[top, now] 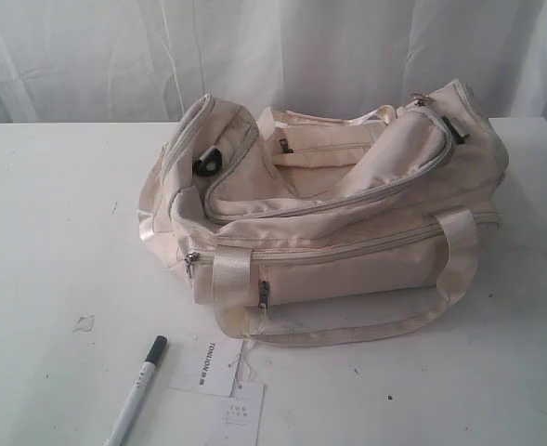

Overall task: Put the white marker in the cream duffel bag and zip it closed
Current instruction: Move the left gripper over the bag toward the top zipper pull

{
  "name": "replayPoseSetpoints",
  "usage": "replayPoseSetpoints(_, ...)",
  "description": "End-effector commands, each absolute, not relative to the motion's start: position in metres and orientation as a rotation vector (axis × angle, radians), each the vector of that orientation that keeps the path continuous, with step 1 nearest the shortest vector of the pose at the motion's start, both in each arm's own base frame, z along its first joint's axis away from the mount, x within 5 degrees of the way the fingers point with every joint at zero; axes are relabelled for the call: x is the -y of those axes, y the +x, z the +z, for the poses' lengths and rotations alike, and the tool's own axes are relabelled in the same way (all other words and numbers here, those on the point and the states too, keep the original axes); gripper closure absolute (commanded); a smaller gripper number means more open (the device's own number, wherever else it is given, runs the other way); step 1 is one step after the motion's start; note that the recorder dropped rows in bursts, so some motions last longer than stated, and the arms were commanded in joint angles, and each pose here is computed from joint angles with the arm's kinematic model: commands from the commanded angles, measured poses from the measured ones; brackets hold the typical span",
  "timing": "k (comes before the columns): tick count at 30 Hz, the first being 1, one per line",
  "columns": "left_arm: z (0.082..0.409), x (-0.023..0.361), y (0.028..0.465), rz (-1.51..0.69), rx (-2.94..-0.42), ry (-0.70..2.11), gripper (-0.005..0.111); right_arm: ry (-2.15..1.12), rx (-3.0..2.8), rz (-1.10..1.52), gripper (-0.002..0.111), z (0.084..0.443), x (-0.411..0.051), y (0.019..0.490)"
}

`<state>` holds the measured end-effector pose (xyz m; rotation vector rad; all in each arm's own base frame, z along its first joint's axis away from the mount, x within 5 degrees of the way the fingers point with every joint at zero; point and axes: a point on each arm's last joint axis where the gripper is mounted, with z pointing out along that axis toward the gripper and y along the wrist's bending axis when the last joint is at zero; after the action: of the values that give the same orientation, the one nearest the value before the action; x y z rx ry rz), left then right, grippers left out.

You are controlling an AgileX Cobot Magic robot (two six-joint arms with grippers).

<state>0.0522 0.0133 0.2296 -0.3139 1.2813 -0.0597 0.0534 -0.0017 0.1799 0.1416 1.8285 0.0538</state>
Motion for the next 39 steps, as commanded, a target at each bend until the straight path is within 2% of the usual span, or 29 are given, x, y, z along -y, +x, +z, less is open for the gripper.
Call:
replayPoseSetpoints(1, 0.277, -0.011, 0.054, 0.120, -1.305, -0.130, 0.107, 0.143, -1.820, 0.051, 0.108, 0.182, 0.002, 0.053)
replayPoseSetpoints(3, 0.301, -0.013, 0.073, 0.226, -1.373, -0.046, 0.107, 0.143, -1.820, 0.051, 0.108, 0.182, 0.002, 0.053)
replayPoseSetpoints(5, 0.313, -0.015, 0.108, 0.227, -1.533, -0.004, 0.107, 0.143, -1.820, 0.051, 0.108, 0.182, 0.002, 0.053)
replayPoseSetpoints(8, 0.306, -0.010, 0.171, 0.050, -2.017, 0.118, 0.107, 0.143, -1.820, 0.051, 0.108, 0.182, 0.002, 0.053)
replayPoseSetpoints(10, 0.311, -0.002, 0.189, -0.098, -2.247, 0.226, 0.107, 0.109, -1.813, 0.023, 0.108, 0.183, 0.002, 0.054)
replayPoseSetpoints(12, 0.323, 0.010, 0.198, -0.208, -2.308, 0.532, 0.107, 0.099, -1.815, 0.015, 0.108, 0.183, 0.002, 0.054)
replayPoseSetpoints(14, 0.337, 0.027, 0.205, -0.366, -2.133, 0.813, 0.107, 0.086, -1.816, 0.005, 0.108, 0.183, 0.002, 0.054)
replayPoseSetpoints(16, 0.352, 0.043, 0.213, -0.562, -1.872, 0.899, 0.107, 0.064, -1.786, -0.013, 0.108, 0.186, 0.002, 0.054)
replayPoseSetpoints(19, 0.357, 0.054, 0.221, -0.660, -1.626, 1.020, 0.105, 0.163, -1.642, 0.091, 0.108, 0.198, 0.002, 0.056)
replayPoseSetpoints(24, 0.333, 0.082, 0.238, -0.732, -1.536, 1.206, 0.077, 0.268, -1.437, 0.210, 0.108, 0.215, 0.003, 0.056)
replayPoseSetpoints(25, 0.324, 0.102, 0.241, -0.776, -1.536, 1.245, 0.067, 0.261, -1.371, 0.206, 0.108, 0.221, 0.004, 0.055)
replayPoseSetpoints(27, 0.314, 0.123, 0.245, -0.751, -1.542, 1.275, 0.059, 0.256, -1.317, 0.205, 0.108, 0.226, 0.004, 0.054)
replayPoseSetpoints(31, 0.299, 0.172, 0.249, -0.630, -1.457, 1.371, 0.053, 0.259, -1.292, 0.209, 0.108, 0.228, 0.005, 0.053)
replayPoseSetpoints(35, 0.312, 0.210, 0.247, -0.687, -1.389, 1.358, 0.053, 0.327, -1.287, 0.287, 0.108, 0.228, 0.005, 0.053)
replayPoseSetpoints(39, 0.307, 0.248, 0.279, -0.574, -1.423, 1.326, 0.053, 0.481, -1.328, 0.457, 0.108, 0.221, 0.005, 0.055)
